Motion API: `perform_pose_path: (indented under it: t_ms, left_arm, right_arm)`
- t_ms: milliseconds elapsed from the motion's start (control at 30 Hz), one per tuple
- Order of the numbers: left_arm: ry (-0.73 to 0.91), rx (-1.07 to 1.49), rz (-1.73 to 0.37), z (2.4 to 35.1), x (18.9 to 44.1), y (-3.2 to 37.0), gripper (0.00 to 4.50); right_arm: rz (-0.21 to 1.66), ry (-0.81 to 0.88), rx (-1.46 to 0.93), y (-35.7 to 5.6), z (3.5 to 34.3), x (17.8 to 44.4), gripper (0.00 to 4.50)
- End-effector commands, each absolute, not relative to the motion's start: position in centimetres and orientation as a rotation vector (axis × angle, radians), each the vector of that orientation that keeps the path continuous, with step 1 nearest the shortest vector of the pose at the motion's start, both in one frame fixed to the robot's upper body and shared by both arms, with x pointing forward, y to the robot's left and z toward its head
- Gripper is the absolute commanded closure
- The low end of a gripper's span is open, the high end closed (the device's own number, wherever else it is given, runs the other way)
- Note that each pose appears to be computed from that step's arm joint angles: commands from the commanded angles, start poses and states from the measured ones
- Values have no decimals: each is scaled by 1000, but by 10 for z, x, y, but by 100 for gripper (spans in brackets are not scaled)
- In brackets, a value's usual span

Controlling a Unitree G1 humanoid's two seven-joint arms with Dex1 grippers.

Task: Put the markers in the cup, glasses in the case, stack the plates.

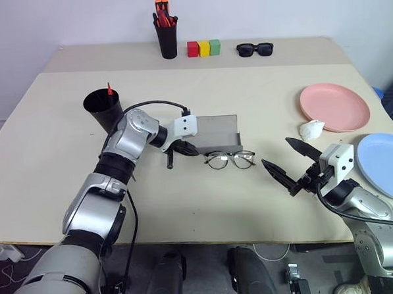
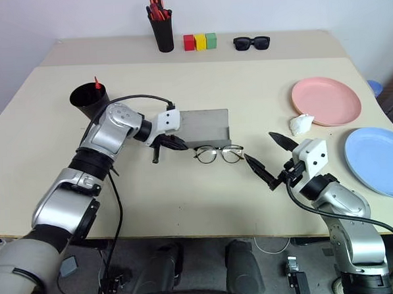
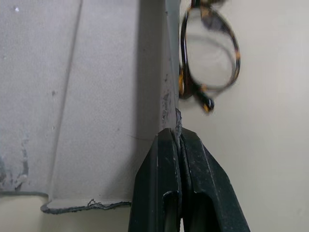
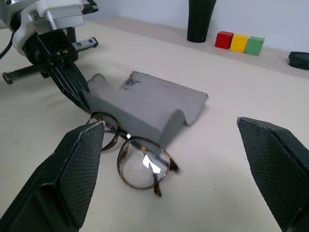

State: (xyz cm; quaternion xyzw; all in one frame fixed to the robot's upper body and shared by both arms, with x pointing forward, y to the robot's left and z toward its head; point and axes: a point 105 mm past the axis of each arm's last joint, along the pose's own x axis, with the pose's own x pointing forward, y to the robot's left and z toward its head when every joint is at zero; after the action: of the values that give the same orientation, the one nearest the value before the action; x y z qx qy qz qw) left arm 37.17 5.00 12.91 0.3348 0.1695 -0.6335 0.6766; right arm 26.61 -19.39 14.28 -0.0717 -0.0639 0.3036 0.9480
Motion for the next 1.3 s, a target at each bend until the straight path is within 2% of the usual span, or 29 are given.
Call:
perform_pose_path:
  t_ms: [33, 333, 500, 833, 933, 1133, 1300]
  left_arm:
    - [341, 735, -1419, 142, 369, 44, 448]
    - [373, 687, -1367, 141, 361, 56, 448]
    - [384, 722, -1240, 137, 379, 67, 448]
    - [410, 808, -1258, 123, 381, 76, 448]
    - [401, 811, -1288, 123, 378, 70, 448]
    - [397, 801, -1408, 119, 351, 56, 448]
    - [399, 784, -1403, 122, 347, 59, 448]
  right_arm:
    - [622, -168, -160, -193, 150, 264, 0]
    - [604, -155, -167, -202, 145, 260, 0]
    - [614, -156, -169, -202, 144, 263, 0]
    - [623, -158, -172, -200, 145, 265, 0]
    - [620, -158, -172, -201, 144, 264, 0]
    - [612, -159, -171, -203, 144, 262, 0]
    - [615, -159, -170, -202, 143, 262, 0]
